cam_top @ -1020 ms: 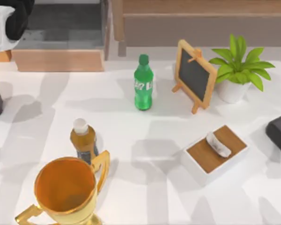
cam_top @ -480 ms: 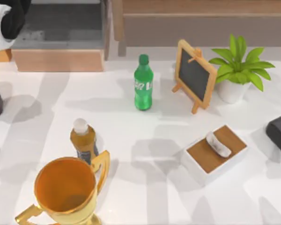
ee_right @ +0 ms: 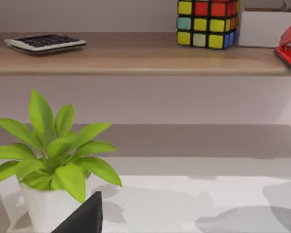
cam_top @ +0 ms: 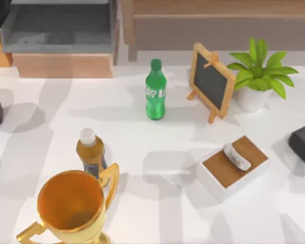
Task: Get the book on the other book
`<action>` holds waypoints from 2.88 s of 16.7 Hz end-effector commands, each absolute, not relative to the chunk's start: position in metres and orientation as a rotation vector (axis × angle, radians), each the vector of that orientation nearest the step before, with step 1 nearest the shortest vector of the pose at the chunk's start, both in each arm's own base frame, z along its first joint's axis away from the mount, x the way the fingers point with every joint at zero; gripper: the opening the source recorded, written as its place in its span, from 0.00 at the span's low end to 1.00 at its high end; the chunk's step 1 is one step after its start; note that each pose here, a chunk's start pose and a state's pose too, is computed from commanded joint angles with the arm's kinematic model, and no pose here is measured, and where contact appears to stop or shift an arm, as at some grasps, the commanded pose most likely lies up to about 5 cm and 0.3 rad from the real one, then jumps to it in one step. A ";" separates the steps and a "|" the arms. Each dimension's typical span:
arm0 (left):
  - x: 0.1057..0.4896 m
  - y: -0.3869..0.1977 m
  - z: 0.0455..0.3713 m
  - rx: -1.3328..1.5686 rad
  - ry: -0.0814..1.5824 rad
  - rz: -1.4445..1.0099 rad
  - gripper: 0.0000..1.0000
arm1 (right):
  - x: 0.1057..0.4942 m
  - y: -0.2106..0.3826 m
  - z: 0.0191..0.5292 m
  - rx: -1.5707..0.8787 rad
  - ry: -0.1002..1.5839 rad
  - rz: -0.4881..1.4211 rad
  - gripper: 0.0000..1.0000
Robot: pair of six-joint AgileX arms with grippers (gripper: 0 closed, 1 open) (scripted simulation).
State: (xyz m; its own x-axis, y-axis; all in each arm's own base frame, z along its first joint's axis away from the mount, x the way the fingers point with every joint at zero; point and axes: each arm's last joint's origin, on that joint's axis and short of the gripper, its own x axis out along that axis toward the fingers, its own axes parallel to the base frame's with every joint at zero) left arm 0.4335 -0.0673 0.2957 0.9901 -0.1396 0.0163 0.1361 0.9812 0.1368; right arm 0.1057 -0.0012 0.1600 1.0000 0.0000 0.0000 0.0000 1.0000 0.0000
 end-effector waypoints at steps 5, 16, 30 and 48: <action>0.387 -0.027 0.332 0.545 -0.061 -0.319 0.00 | 0.106 -0.001 0.160 0.000 0.000 0.000 1.00; 0.201 0.128 0.226 1.542 0.125 -0.388 0.00 | 0.106 -0.001 0.160 0.000 0.000 0.000 1.00; 0.111 0.130 0.118 1.547 0.375 -0.442 0.00 | 0.106 -0.001 0.160 0.000 0.000 0.000 1.00; 0.115 0.130 0.115 1.543 0.380 -0.440 0.75 | 0.106 -0.001 0.160 0.000 0.000 0.000 1.00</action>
State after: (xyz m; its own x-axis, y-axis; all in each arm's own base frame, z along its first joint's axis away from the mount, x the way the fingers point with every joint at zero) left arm 0.1147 0.1296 0.1149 0.8660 -0.0341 -0.4989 0.4985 -0.0204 0.8667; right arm 0.1057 -0.0012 0.1600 1.0000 0.0000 0.0000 0.0000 1.0000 0.0000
